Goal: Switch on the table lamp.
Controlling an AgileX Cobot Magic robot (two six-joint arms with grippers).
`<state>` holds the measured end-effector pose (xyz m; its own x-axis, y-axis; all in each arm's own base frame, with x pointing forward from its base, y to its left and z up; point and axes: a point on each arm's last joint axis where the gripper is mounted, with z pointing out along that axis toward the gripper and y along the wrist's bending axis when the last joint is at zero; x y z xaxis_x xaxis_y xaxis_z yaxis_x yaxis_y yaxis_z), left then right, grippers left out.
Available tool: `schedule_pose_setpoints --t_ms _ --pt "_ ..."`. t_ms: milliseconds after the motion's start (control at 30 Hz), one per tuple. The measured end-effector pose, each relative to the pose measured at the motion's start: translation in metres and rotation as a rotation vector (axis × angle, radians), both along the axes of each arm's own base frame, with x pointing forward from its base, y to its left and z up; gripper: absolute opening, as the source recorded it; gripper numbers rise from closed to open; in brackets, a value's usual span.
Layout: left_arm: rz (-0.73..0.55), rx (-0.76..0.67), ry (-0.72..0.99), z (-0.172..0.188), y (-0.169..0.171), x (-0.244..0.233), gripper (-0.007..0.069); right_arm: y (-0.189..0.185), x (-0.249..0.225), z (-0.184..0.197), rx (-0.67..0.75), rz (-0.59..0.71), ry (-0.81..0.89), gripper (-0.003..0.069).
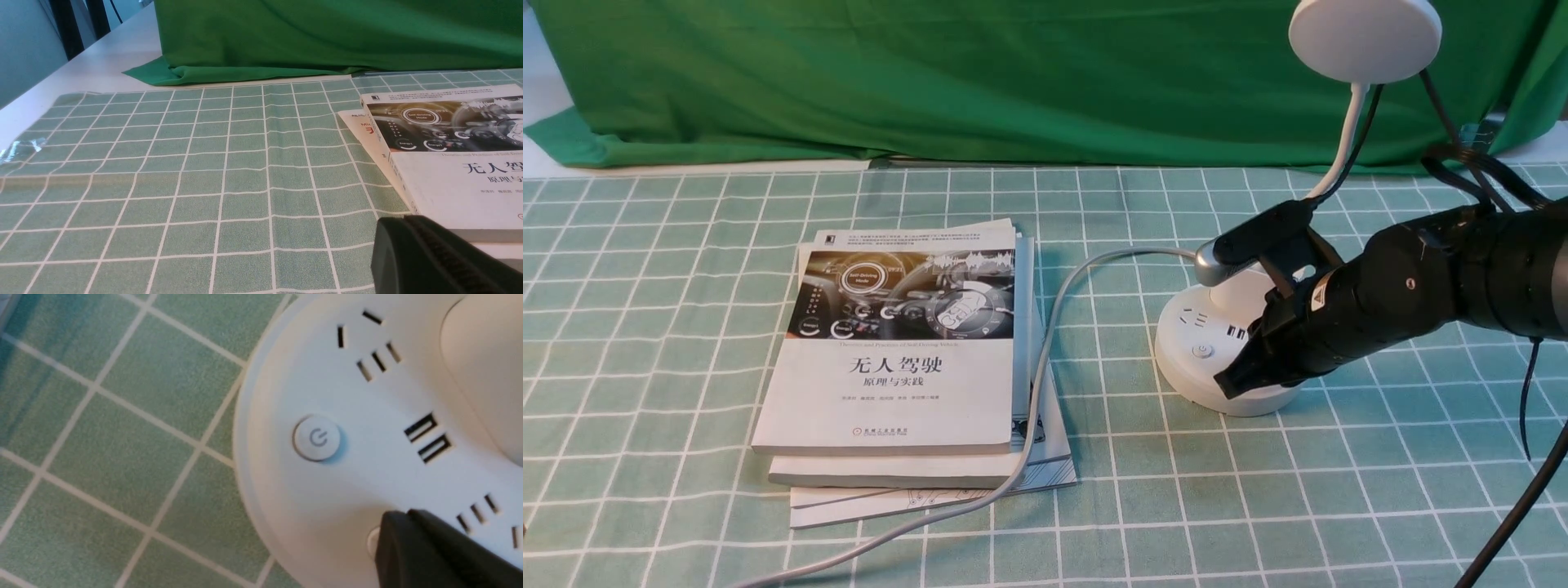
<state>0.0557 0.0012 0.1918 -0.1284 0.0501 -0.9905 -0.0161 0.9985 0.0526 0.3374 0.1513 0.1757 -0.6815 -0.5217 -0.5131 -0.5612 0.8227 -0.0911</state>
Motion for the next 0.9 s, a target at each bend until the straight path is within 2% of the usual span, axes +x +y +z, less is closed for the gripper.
schedule_pose_setpoints --t_ms 167,300,400,667,900 --pt "0.000 0.000 0.000 0.000 0.000 0.000 0.0021 -0.007 -0.018 0.037 0.033 -0.029 -0.016 0.0034" --pt "0.000 0.000 0.000 0.000 0.000 0.000 0.0021 -0.023 -0.055 0.094 0.120 -0.051 -0.161 0.0034" --pt "0.000 0.000 0.000 0.000 0.000 0.000 0.0021 -0.040 -0.092 0.117 0.182 -0.066 -0.262 0.0037" --pt "0.000 0.000 0.000 0.000 0.000 0.000 0.0021 -0.084 -0.189 0.129 0.323 -0.086 -0.495 0.0043" --pt "0.000 0.000 0.000 0.000 0.000 0.000 0.0021 -0.107 -0.240 0.124 0.433 -0.108 -0.624 0.0056"
